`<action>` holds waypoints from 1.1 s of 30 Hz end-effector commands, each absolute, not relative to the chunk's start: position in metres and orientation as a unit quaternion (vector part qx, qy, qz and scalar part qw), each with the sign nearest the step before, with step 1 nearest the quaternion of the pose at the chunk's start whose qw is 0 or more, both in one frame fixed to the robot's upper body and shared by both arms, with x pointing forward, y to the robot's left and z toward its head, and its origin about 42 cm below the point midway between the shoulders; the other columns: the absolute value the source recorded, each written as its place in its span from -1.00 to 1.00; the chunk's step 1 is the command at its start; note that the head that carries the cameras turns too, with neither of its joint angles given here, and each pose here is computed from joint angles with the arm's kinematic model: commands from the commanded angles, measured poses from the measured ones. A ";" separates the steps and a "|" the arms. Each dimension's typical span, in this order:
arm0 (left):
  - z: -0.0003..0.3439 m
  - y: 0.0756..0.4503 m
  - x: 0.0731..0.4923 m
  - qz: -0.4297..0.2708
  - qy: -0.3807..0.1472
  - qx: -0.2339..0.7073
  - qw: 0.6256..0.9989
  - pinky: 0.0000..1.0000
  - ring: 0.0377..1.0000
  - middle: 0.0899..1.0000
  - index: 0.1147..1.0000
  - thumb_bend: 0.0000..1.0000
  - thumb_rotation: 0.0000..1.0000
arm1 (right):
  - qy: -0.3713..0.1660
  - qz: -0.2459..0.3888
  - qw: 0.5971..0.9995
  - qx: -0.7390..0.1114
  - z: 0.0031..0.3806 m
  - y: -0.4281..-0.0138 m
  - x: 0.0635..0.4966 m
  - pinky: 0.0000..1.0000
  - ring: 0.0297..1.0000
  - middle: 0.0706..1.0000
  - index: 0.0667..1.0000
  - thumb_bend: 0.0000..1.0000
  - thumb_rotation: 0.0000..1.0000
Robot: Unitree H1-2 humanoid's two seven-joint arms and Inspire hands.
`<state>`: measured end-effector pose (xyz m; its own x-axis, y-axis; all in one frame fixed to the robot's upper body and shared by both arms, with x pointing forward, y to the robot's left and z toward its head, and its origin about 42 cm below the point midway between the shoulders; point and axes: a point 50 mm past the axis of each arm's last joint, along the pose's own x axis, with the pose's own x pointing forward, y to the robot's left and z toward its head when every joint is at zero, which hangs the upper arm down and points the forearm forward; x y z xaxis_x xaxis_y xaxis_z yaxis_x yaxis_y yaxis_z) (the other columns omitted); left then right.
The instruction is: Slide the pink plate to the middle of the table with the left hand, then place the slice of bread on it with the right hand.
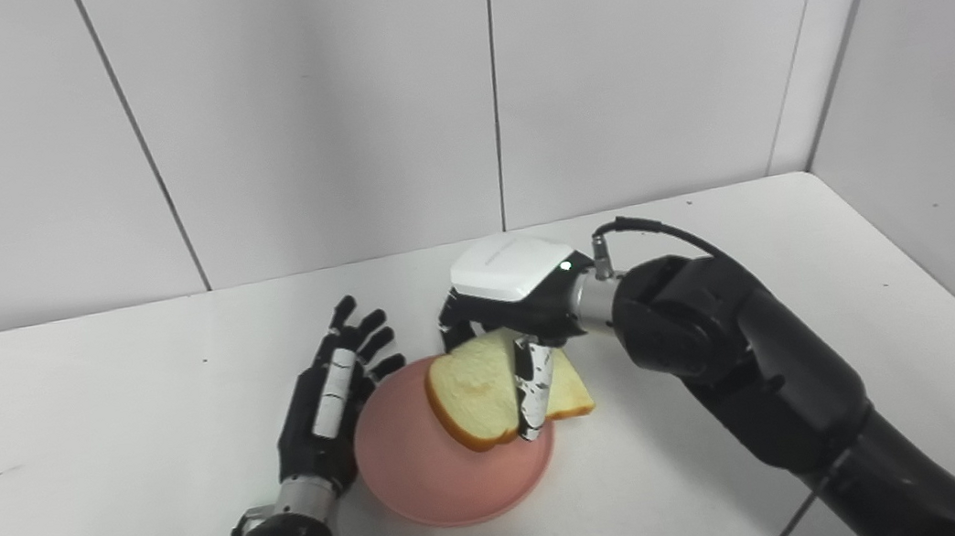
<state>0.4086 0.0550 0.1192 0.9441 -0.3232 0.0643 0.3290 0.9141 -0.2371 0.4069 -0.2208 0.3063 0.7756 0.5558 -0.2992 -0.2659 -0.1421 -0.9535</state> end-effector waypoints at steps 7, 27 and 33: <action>0.098 0.052 0.401 -0.147 0.044 -0.130 0.980 0.50 0.70 0.66 0.83 0.61 0.46 | -0.135 0.300 0.654 -0.681 0.310 -0.208 0.431 -0.11 0.02 0.09 -0.10 0.05 -0.72; 0.100 0.055 0.403 -0.137 0.038 -0.132 0.981 0.52 0.70 0.62 0.79 0.65 0.42 | -0.115 0.319 0.680 -0.650 0.289 -0.178 0.440 -0.14 0.04 0.18 -0.10 0.05 -0.73; 0.100 0.052 0.403 -0.137 0.038 -0.130 0.981 0.52 0.71 0.65 0.80 0.67 0.43 | -0.128 0.329 0.670 -0.653 0.290 -0.173 0.439 -0.15 0.04 0.18 -0.10 0.05 -0.72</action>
